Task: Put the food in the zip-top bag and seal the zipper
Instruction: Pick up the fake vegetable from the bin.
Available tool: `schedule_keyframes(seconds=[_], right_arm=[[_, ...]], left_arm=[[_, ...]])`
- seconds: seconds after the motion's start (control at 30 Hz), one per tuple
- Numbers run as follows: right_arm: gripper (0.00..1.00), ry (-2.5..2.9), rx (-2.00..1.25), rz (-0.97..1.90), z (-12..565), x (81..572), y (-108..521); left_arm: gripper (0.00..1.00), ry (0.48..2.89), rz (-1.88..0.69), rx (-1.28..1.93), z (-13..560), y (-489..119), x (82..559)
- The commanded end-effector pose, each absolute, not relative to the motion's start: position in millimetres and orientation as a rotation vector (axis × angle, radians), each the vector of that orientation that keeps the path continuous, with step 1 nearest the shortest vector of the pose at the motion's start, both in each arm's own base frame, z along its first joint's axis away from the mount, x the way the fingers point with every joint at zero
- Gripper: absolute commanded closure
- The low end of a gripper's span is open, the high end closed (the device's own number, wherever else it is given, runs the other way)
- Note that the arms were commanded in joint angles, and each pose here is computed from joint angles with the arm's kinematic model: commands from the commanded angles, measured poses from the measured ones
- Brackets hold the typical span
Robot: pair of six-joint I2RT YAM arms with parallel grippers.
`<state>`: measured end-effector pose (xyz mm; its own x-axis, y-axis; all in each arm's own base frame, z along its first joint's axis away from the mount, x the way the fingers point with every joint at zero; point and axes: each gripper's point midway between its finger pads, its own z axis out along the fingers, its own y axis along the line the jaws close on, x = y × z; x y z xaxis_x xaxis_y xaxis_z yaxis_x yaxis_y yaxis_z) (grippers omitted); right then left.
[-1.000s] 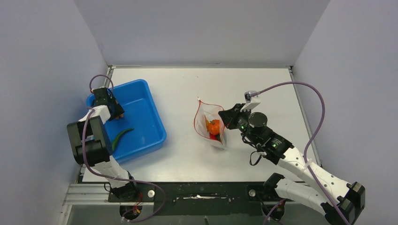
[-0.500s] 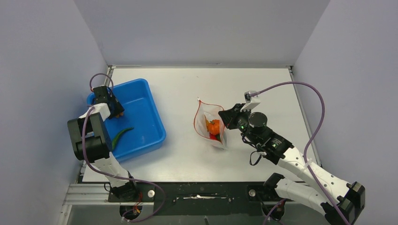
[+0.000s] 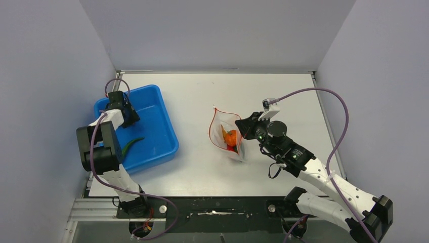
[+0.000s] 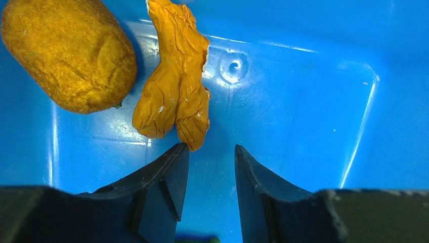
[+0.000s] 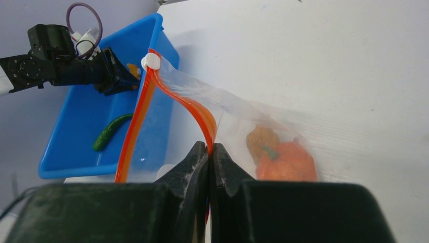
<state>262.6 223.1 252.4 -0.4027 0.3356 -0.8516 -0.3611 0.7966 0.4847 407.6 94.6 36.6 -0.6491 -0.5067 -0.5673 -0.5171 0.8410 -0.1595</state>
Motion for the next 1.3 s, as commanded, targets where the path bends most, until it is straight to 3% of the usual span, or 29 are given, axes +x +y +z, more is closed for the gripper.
schedule_keyframes(seconds=[0.0, 1.27], right_arm=[[1.0, 1.743, -0.011, 0.788, 279, 268, 227], [1.0, 1.747, -0.006, 0.778, 280, 268, 225]], left_arm=[[0.64, 2.31, 0.045, -0.749, 62, 103, 426], [0.61, 2.35, 0.173, -0.74, 47, 120, 425]])
